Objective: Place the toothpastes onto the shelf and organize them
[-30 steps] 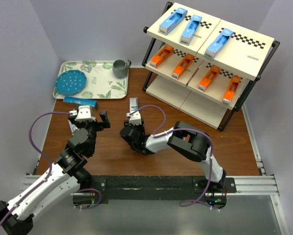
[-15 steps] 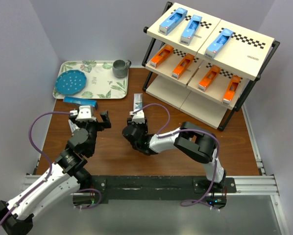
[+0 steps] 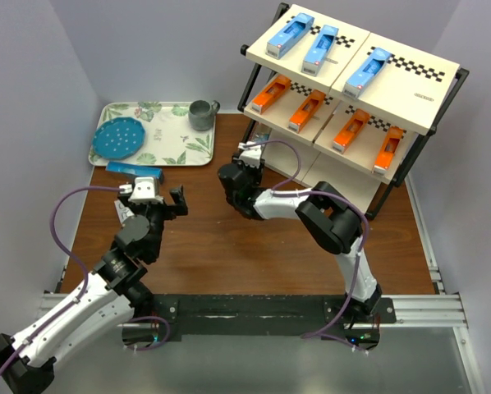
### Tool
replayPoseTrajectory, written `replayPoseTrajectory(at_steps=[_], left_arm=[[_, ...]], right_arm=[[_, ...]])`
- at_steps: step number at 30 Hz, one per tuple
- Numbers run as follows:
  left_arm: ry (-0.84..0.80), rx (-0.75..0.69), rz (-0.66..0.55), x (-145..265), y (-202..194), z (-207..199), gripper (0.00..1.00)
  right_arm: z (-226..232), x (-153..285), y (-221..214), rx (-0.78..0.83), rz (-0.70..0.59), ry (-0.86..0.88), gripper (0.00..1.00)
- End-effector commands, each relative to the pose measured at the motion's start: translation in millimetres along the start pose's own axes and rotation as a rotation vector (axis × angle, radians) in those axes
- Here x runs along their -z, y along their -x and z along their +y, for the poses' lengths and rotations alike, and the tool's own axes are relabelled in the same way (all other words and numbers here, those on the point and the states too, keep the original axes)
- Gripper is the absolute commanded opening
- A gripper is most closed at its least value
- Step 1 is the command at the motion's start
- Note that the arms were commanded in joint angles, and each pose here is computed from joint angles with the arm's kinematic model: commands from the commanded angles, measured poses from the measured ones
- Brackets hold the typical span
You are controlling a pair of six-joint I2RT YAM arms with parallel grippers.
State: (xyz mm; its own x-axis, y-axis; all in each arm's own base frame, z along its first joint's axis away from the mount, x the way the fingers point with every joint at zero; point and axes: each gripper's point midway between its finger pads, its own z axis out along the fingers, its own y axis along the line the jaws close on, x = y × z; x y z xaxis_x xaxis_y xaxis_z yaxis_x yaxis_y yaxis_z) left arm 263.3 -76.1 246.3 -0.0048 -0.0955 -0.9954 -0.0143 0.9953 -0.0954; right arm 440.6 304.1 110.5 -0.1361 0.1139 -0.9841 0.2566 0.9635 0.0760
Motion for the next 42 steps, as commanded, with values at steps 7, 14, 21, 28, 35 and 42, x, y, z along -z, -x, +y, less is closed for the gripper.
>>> replayPoseTrajectory(at_steps=[7,14,21,28,35,42], left_arm=[[-0.016,0.008,-0.009,-3.2,-1.5,-6.8,0.99],[-0.022,0.001,-0.004,-4.0,-3.5,-8.3,0.99],[-0.027,0.0,-0.005,-4.4,-3.4,-9.4,0.99],[-0.035,-0.004,0.001,-5.0,-5.4,-11.4,0.99],[-0.036,-0.009,0.004,-5.6,-5.6,-12.4,0.98],[-0.027,-0.017,0.011,-6.6,-7.2,-11.1,0.98]], right_arm=[[-2.6,-49.8,4.6,-0.024,-0.037,-0.106,0.43],[-5.1,-60.7,4.5,-0.031,-0.012,-0.113,0.66],[-3.3,-46.3,18.1,-0.036,0.008,-0.039,0.79],[0.7,-5.4,30.6,0.085,0.023,0.067,0.87],[10.1,35.2,24.1,0.234,0.147,0.284,0.93],[31.4,62.9,3.0,0.471,0.253,0.582,0.96]])
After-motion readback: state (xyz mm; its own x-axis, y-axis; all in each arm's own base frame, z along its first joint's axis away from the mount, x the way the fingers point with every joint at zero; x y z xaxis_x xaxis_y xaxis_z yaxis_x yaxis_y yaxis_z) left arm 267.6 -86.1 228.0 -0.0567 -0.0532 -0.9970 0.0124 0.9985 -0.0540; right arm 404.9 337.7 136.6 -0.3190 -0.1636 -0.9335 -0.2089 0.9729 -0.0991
